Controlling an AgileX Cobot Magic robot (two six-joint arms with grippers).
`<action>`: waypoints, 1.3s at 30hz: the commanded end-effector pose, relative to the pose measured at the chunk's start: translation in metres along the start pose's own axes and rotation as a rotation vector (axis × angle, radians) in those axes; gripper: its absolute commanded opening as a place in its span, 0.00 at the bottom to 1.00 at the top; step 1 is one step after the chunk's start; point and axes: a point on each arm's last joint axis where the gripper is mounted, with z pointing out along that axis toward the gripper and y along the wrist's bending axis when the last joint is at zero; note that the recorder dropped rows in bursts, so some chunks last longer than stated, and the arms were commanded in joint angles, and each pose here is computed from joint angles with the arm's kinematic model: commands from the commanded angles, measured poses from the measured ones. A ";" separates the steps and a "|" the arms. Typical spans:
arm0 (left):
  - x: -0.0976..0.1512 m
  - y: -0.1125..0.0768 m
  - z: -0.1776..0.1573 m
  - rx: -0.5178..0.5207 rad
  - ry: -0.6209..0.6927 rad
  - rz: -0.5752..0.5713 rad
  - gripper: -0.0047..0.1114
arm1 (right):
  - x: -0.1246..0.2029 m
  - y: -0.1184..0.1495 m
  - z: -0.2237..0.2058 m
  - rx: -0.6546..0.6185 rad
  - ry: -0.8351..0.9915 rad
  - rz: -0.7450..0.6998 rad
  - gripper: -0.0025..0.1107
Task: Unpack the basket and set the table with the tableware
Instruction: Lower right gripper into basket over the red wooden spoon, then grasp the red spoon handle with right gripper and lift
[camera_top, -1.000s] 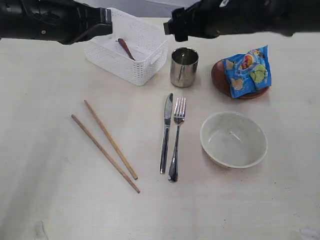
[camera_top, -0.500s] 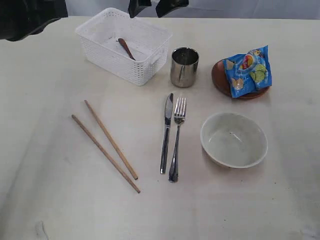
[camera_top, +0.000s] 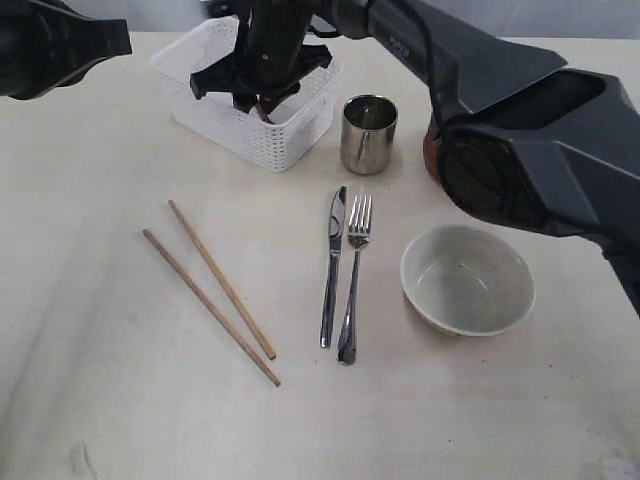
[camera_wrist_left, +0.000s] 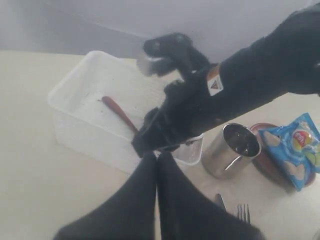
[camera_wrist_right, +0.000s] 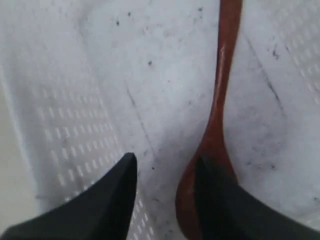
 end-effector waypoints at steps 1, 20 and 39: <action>0.000 -0.004 -0.002 0.027 0.000 0.009 0.04 | 0.007 0.021 0.003 -0.056 0.055 -0.057 0.35; 0.000 -0.004 -0.002 0.029 0.001 0.022 0.04 | -0.004 0.033 -0.034 0.078 -0.036 0.061 0.55; 0.000 -0.004 -0.002 0.034 0.002 0.058 0.04 | 0.010 0.027 0.029 0.069 0.008 0.227 0.46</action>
